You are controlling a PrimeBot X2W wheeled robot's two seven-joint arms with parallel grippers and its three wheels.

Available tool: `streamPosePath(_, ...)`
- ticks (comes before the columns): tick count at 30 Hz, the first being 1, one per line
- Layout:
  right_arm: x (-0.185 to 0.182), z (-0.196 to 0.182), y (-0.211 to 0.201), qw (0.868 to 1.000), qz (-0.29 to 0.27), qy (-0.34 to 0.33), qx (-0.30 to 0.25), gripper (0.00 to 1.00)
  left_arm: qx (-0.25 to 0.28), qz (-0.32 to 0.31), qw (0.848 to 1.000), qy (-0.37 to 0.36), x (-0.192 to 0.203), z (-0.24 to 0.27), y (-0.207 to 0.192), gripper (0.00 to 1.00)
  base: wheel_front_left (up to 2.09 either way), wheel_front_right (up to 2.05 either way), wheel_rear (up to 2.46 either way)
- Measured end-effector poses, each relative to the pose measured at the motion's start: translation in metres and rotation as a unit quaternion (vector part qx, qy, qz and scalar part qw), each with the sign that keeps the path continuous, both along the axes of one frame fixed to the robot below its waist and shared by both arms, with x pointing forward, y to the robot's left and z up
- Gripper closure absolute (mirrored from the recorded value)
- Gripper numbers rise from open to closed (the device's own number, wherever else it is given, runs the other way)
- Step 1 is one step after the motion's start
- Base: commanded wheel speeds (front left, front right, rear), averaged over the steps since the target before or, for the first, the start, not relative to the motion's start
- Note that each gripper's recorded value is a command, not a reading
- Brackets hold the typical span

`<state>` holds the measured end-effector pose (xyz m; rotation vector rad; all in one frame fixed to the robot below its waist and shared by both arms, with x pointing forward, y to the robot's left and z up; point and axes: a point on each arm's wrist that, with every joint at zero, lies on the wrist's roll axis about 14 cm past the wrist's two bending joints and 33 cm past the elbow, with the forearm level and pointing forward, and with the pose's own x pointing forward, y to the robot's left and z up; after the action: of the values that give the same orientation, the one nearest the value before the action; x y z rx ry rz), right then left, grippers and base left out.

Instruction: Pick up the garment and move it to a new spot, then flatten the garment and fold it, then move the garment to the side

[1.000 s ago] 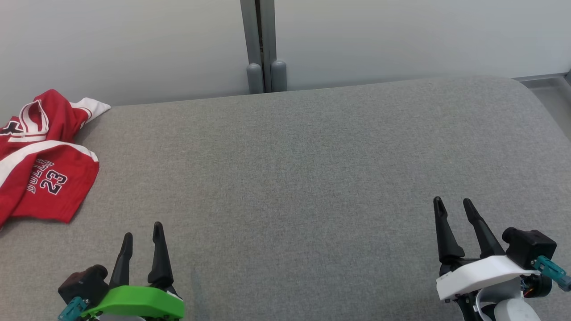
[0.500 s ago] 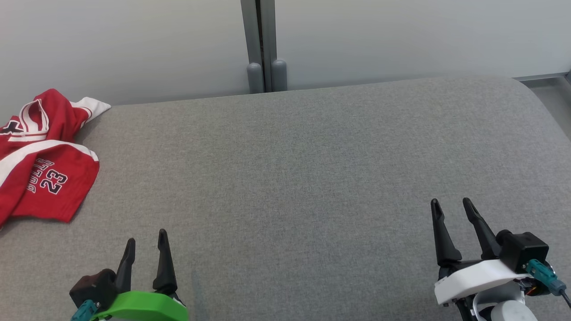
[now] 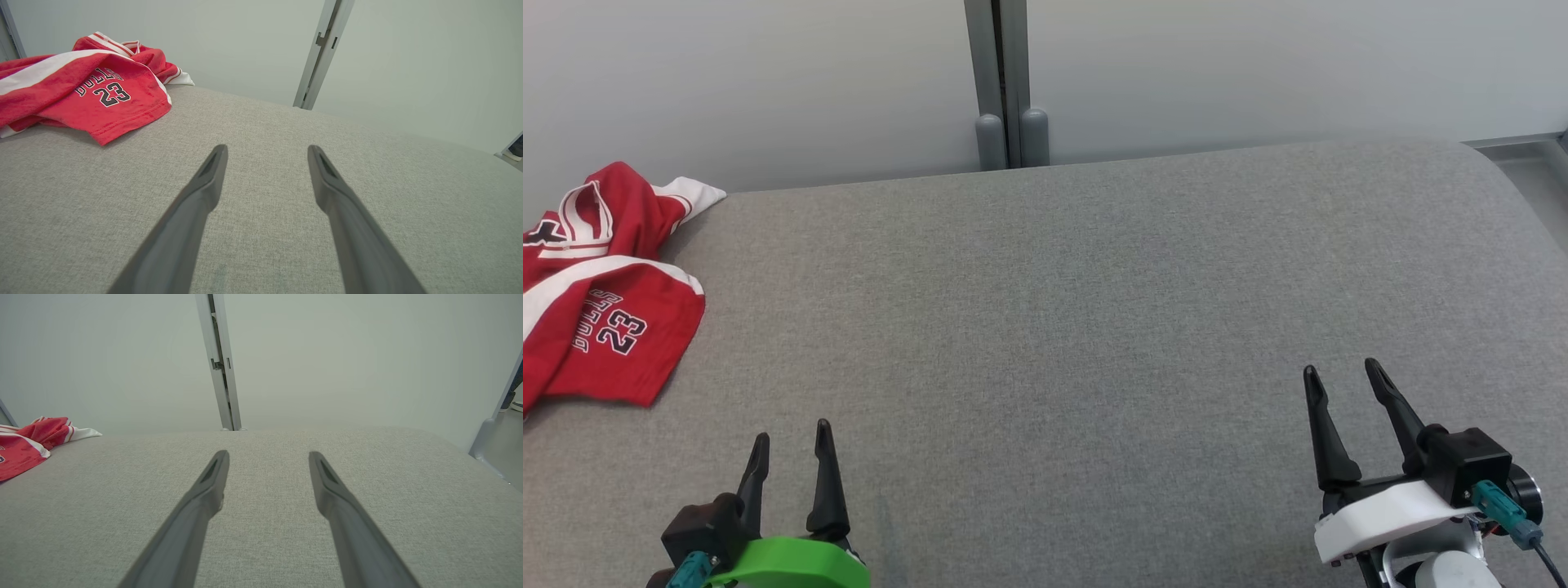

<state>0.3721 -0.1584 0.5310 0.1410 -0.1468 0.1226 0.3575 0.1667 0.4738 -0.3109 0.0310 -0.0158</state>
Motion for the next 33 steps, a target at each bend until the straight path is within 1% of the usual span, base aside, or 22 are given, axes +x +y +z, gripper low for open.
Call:
streamPosePath(11,-0.0007,0.0013,0.0032,0.999,0.004,-0.009,-0.031,0.0,0.028,-0.008,1.0,-0.007,-0.001,0.0002,-0.0033,0.0,0.0,0.0,0.0)
streamPosePath(33,0.002,-0.0026,0.0037,1.0,0.006,-0.004,-0.03,0.0,0.025,0.001,1.0,-0.004,-0.0057,-0.0009,0.0022,0.0,0.0,0.0,0.0)
